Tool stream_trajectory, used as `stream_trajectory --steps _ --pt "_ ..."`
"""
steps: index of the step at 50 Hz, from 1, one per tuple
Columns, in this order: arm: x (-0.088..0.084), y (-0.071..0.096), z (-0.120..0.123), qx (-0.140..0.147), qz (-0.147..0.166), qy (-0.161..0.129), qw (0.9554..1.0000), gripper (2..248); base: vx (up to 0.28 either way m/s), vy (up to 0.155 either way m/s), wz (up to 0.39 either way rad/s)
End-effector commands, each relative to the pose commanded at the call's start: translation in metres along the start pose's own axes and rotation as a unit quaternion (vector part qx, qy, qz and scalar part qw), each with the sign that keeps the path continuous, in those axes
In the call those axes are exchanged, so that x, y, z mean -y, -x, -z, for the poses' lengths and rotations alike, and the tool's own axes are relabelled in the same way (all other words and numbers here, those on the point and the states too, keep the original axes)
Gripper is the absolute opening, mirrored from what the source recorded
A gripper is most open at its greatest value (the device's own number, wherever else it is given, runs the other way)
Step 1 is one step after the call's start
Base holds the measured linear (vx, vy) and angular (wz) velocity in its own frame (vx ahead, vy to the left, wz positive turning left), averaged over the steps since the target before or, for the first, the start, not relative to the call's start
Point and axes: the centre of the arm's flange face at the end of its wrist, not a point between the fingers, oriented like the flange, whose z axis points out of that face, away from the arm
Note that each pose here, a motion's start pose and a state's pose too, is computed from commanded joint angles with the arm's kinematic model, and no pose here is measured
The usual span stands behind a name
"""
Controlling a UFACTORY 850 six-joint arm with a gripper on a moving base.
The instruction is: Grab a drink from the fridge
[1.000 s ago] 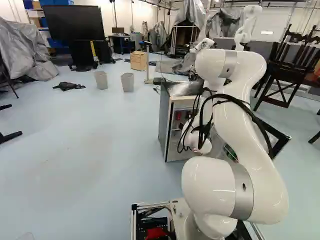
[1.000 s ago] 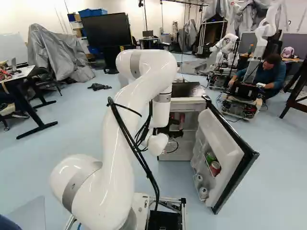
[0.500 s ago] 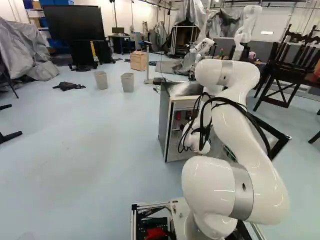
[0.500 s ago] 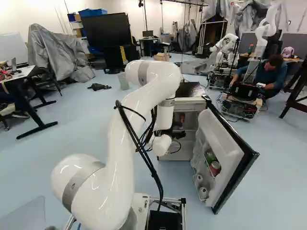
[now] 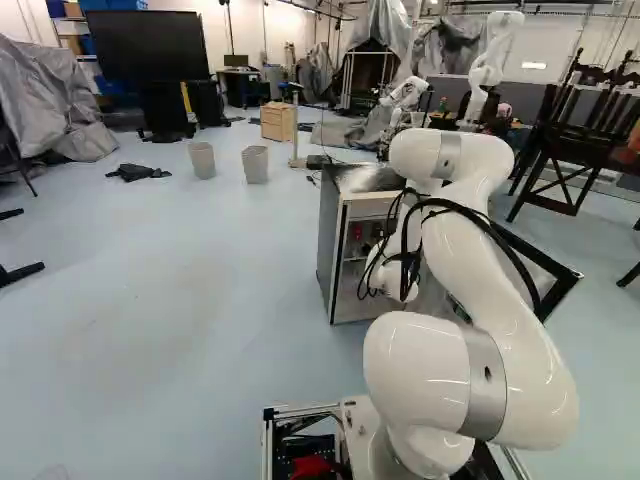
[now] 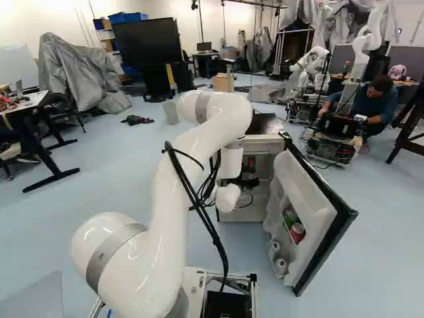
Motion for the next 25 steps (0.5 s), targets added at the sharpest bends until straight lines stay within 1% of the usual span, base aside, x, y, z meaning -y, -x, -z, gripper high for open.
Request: stream_trajectory --steps 11,25 --pt "0.003 0.0 -0.019 -0.011 0.003 -0.004 0.9999 247 0.0 0.0 0.0" --pt "0.008 0.003 -0.043 -0.017 0.006 -0.01 0.9998 247 0.0 0.0 0.0"
